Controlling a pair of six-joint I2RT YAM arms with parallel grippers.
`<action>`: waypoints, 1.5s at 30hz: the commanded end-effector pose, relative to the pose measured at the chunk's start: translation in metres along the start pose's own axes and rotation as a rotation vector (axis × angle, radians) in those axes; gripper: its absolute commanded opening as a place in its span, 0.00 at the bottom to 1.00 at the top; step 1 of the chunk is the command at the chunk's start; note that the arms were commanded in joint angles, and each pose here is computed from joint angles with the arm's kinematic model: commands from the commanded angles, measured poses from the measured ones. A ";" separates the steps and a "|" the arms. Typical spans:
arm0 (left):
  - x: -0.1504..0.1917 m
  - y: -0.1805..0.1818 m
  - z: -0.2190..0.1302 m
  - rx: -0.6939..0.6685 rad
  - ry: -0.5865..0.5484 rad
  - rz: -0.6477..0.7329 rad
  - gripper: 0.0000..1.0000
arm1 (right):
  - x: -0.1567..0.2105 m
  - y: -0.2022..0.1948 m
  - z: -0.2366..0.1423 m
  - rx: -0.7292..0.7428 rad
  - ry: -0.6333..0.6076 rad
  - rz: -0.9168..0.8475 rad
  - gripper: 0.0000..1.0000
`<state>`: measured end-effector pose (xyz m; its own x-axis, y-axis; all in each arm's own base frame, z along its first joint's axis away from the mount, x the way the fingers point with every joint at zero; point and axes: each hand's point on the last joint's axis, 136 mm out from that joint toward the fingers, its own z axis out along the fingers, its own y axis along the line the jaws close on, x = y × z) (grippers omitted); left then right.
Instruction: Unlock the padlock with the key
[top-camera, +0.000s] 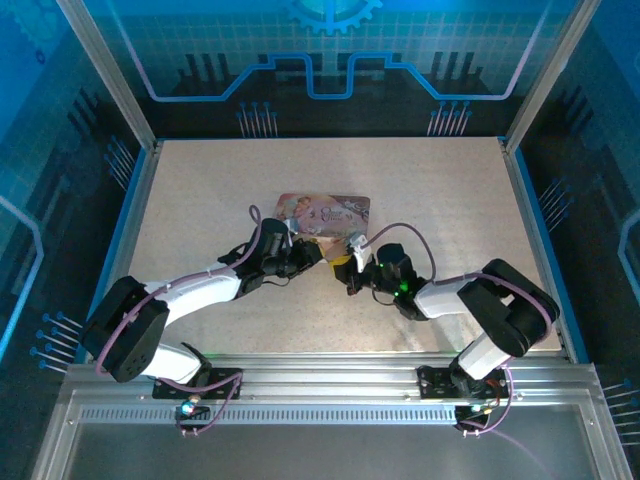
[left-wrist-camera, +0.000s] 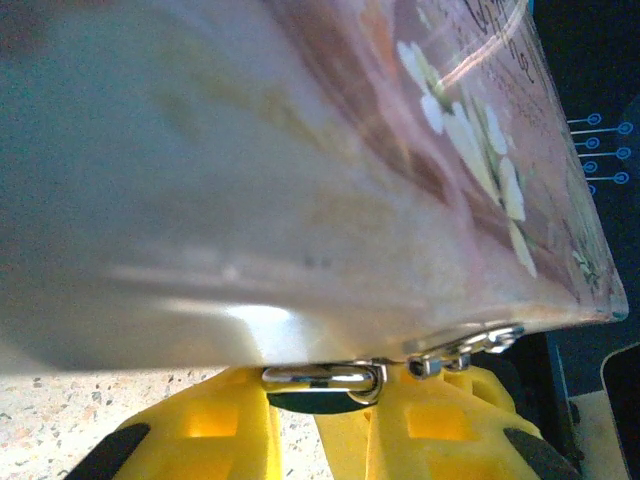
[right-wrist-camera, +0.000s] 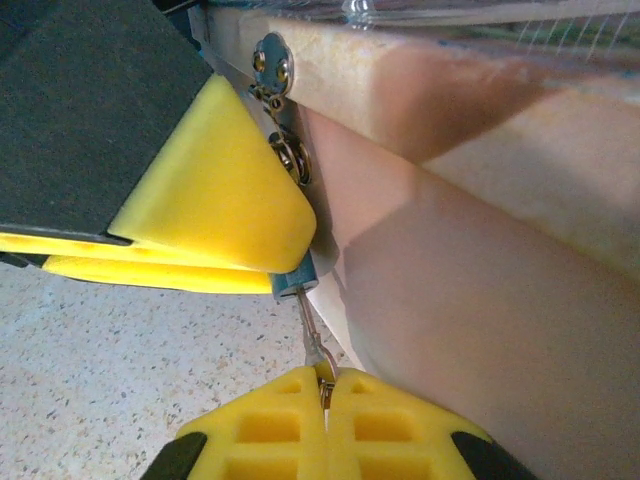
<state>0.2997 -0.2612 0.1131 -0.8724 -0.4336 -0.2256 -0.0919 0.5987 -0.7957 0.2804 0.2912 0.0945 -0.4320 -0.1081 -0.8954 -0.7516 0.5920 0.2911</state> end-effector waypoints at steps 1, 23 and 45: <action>0.028 -0.047 -0.008 0.165 0.139 0.054 0.10 | -0.059 0.021 0.005 -0.120 -0.170 -0.018 0.03; 0.031 -0.051 -0.011 0.177 0.157 0.044 0.10 | -0.047 -0.005 0.016 0.012 -0.150 -0.113 0.03; 0.033 -0.042 -0.007 0.160 0.160 0.040 0.10 | -0.069 0.015 0.021 -0.178 -0.187 -0.067 0.03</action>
<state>0.3052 -0.2530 0.1094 -0.8528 -0.4638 -0.2401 -0.1158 0.6162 -0.7791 0.2925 0.3017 0.0900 -0.4290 -0.1169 -0.8957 -0.7961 0.5174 0.3138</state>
